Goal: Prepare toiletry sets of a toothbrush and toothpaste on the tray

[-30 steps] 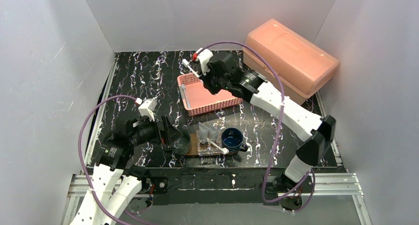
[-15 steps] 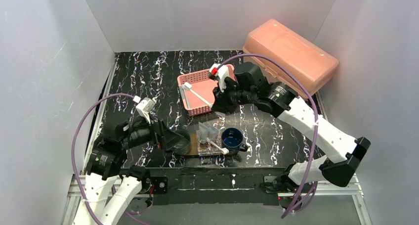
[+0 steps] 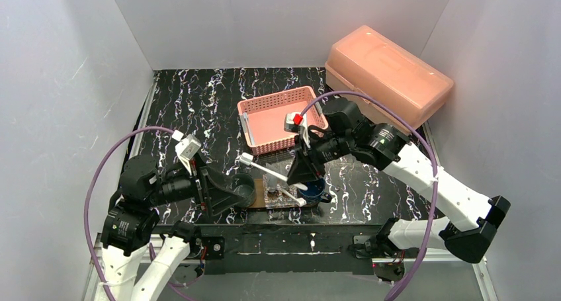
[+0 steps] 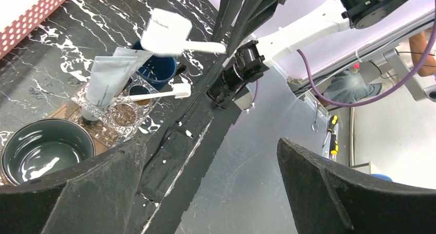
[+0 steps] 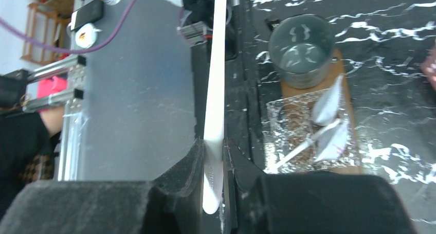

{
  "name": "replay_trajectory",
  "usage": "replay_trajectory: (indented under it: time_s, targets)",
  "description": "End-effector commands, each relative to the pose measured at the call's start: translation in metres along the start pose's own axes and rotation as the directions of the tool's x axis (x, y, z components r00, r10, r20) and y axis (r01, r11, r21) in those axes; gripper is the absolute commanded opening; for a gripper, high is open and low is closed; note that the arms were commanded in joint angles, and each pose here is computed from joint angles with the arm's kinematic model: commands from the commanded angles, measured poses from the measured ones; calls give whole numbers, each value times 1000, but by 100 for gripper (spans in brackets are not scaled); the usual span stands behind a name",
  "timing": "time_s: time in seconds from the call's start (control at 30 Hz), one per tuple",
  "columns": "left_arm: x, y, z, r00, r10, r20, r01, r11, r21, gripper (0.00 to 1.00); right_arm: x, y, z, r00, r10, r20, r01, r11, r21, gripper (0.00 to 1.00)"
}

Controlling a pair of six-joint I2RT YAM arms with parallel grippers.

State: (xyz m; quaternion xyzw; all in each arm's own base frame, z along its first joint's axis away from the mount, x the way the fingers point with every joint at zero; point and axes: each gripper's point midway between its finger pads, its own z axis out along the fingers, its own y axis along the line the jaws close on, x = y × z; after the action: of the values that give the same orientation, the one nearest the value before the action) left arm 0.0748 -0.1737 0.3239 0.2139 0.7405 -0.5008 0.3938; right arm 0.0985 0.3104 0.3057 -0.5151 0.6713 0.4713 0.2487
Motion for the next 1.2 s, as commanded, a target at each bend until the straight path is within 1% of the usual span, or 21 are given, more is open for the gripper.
replay_trajectory:
  time_s: [0.0, 0.13, 0.17, 0.3, 0.43, 0.53, 0.63, 0.9, 1.17]
  targets:
    - [1, -20, -7, 1000, 15, -16, -14, 997, 75, 98, -4, 42, -3, 996, -68, 55, 78, 975, -207, 1]
    - [0, -30, -9, 1000, 21, -18, -18, 992, 121, 98, -5, 57, 3, 993, -89, 75, 107, 956, -275, 1]
    - [1, -32, -9, 999, 27, -19, -24, 991, 133, 98, -6, 61, 6, 994, -76, 79, 96, 951, -294, 1]
    - [2, -38, -11, 999, 38, -27, -33, 986, 164, 98, -2, 73, 18, 995, -77, 65, 96, 932, -351, 1]
    - [2, -41, -12, 999, 45, -26, -40, 983, 178, 95, 0, 82, 27, 994, -98, 56, 112, 919, -378, 1]
    - [2, -43, -13, 998, 49, -27, -43, 981, 187, 91, 0, 86, 30, 993, -106, 55, 119, 913, -391, 1]
    - [1, -44, -13, 998, 55, -22, -50, 981, 189, 86, 1, 89, 33, 993, -103, 49, 114, 909, -401, 1]
    - [-2, -45, -15, 998, 69, -4, -68, 982, 176, 65, 8, 86, 36, 995, -99, 29, 102, 916, -388, 1]
    - [-5, -47, -16, 997, 80, 7, -80, 982, 174, 49, 10, 85, 35, 995, -99, 26, 102, 922, -373, 1]
